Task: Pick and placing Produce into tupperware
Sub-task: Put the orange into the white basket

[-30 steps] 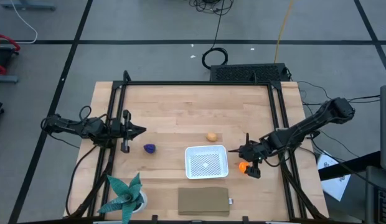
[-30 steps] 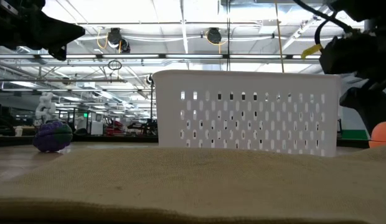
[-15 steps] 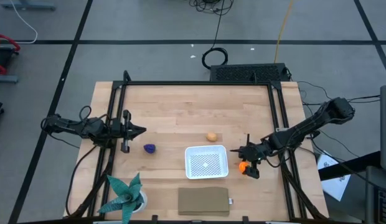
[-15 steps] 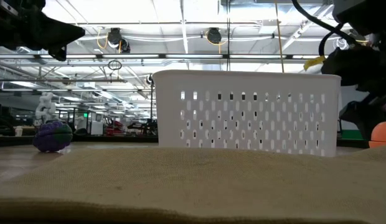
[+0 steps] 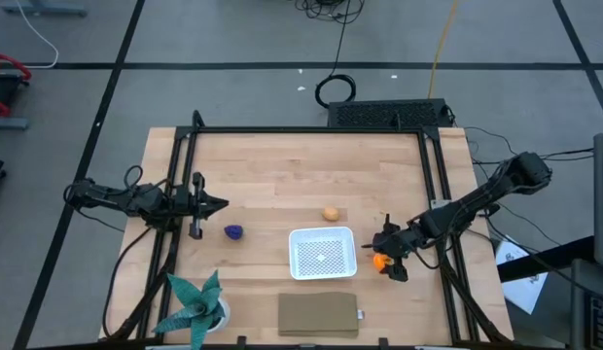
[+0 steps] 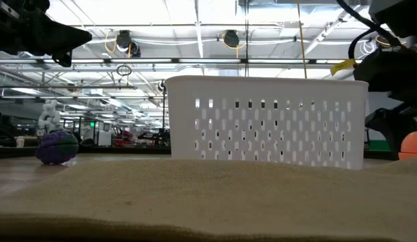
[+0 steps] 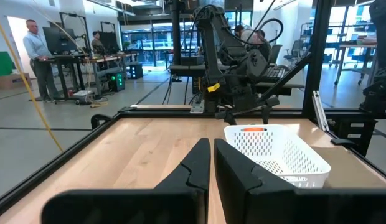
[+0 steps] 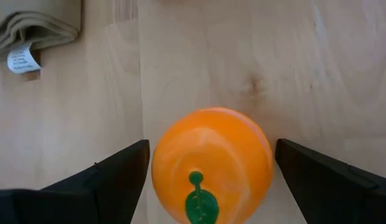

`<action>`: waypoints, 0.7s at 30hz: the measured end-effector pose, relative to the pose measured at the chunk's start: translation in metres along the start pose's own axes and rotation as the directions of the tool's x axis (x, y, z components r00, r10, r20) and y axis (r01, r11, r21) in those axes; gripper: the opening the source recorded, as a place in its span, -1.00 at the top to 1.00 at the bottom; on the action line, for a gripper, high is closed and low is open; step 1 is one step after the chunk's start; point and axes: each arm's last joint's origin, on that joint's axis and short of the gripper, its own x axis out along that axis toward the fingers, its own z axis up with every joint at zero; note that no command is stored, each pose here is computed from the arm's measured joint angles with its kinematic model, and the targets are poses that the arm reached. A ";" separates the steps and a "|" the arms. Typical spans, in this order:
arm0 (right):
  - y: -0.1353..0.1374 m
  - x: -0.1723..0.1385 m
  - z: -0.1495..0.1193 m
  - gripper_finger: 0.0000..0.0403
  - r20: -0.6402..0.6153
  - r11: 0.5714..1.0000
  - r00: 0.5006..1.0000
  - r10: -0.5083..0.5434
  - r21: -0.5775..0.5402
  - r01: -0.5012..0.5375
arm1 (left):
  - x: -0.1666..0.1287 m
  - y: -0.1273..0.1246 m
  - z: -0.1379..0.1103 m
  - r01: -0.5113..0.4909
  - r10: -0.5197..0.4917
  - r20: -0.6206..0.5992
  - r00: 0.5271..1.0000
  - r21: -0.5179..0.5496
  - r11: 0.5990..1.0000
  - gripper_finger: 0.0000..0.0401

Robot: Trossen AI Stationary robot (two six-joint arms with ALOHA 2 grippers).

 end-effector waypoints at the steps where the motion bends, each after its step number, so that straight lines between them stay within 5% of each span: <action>1: 0.001 0.001 0.000 -0.71 0.000 1.000 1.000 0.000 -0.014 0.000 | 0.000 0.000 0.000 0.000 0.000 0.000 1.000 0.000 1.000 0.87; 11: 0.007 0.002 -0.006 -0.67 0.036 0.981 0.998 -0.054 -0.184 0.059 | 0.000 0.000 0.000 0.000 0.000 0.000 1.000 0.000 1.000 0.87; 21: 0.007 0.003 -0.006 -0.24 0.055 0.977 0.996 -0.072 -0.199 0.081 | 0.000 0.000 0.000 0.000 0.000 -0.001 1.000 -0.012 1.000 0.87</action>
